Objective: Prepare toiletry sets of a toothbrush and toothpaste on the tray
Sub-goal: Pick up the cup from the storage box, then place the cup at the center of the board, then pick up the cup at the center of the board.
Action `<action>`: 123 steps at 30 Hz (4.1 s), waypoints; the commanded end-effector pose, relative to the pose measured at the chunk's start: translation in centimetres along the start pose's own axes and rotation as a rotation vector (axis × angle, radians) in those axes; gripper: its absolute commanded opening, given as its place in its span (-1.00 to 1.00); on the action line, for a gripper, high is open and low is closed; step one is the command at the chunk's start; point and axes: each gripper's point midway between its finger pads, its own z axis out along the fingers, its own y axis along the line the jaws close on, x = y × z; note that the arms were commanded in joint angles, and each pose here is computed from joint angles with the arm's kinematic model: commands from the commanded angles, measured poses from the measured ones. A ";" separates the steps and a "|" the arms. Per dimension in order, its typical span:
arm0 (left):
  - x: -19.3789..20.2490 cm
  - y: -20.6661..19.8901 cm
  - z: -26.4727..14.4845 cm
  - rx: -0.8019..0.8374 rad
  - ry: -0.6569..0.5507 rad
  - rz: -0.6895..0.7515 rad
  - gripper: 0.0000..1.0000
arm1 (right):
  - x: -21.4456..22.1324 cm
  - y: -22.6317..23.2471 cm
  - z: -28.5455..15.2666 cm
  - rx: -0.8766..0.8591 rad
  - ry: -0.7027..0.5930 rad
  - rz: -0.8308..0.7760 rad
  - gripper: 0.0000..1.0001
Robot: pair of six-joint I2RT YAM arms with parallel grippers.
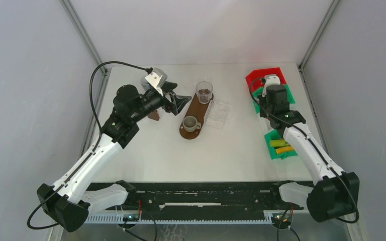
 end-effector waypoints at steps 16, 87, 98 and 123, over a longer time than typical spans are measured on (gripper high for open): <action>3.3 6.4 -2.9 -0.317 0.148 0.089 0.79 | 3.4 24.7 -10.8 -0.896 -0.282 -0.725 -1.00; 0.3 7.3 -5.6 -0.367 -0.031 -0.173 0.67 | -0.6 24.3 -11.0 -0.926 -0.508 -0.346 0.11; 7.3 4.0 -7.6 -0.344 0.030 -0.507 0.39 | -4.7 24.2 -5.7 -0.897 -0.524 -0.023 0.22; 24.2 -1.9 -4.8 -0.442 0.647 -0.494 -0.16 | -1.0 22.1 -4.4 -0.937 -0.477 0.004 0.23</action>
